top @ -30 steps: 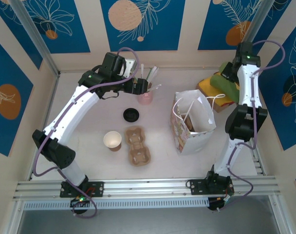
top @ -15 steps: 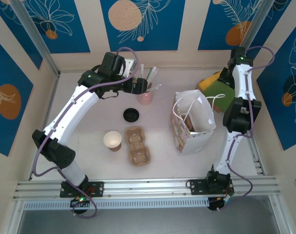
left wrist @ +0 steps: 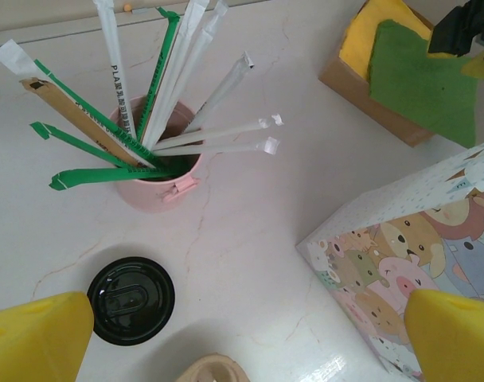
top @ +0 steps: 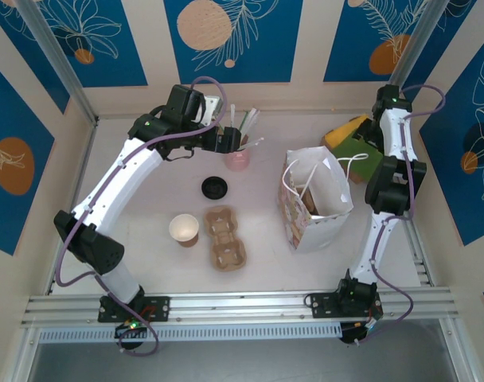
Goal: Pack the takeout coffee
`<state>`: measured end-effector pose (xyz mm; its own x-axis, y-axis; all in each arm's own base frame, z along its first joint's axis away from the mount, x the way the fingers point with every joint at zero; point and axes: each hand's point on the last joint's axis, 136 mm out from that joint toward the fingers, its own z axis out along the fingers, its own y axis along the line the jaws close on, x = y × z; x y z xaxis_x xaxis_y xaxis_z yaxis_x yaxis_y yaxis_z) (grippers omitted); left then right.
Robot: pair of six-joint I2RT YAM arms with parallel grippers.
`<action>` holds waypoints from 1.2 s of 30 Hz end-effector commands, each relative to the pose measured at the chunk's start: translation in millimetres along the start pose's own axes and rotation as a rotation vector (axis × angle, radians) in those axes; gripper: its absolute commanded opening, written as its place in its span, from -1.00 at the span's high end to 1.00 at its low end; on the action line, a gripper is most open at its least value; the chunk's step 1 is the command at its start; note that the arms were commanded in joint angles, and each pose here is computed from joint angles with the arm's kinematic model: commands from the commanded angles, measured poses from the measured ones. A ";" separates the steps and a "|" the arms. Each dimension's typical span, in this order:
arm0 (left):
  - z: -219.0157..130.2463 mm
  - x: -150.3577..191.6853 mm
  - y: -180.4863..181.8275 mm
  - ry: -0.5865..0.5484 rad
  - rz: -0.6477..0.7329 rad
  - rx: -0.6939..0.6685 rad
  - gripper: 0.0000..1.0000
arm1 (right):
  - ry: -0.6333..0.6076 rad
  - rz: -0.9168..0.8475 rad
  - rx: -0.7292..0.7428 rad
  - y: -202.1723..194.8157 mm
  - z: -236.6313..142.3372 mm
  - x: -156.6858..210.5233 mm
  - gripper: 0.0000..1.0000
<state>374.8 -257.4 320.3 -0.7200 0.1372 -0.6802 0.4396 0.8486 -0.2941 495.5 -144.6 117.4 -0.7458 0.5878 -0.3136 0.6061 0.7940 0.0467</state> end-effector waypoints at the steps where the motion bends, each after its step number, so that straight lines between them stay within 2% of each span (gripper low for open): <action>1: -5.6 -8.2 2.6 -0.017 -0.007 0.001 -1.00 | 0.056 -0.011 0.004 -2.3 20.4 11.0 -0.42; 7: -5.2 -8.5 2.6 -0.015 -0.010 0.002 -0.99 | 0.102 -0.027 0.016 -0.4 41.6 20.8 -0.60; 13: -6.5 -8.8 3.4 -0.016 -0.008 -0.001 -1.00 | 0.139 -0.047 0.034 1.3 56.7 33.3 -0.64; 16: -5.3 -8.2 3.4 -0.014 -0.008 -0.001 -1.00 | 0.149 -0.049 0.037 -0.1 59.8 37.5 -0.58; 23: -6.4 -8.3 2.5 -0.016 -0.011 0.004 -1.00 | 0.138 -0.039 0.039 -5.1 52.8 37.1 -0.07; 25: -6.5 -8.0 2.3 -0.016 -0.010 0.005 -1.00 | 0.124 -0.037 0.036 -5.2 45.7 34.0 0.19; 31: -7.4 -7.6 1.7 -0.016 -0.012 0.008 -1.00 | 0.073 -0.015 0.039 -10.4 21.3 23.6 0.32; 33: -7.5 -7.3 1.8 -0.016 -0.012 0.009 -1.00 | 0.059 -0.010 0.035 -11.1 14.0 21.4 0.52; 35: -7.0 -6.8 1.8 -0.014 -0.012 0.010 -1.00 | 0.049 -0.004 0.030 -11.9 7.8 20.3 0.86; 36: -6.9 -6.3 1.7 -0.013 -0.013 0.010 -1.00 | 0.043 -0.003 0.028 -11.9 4.2 19.8 0.93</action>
<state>375.4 -256.8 321.8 -0.7185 0.1349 -0.6823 0.4390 0.8488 -0.2946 482.4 -140.3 79.4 -0.7763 0.5827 -0.2404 0.5983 0.8012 0.0099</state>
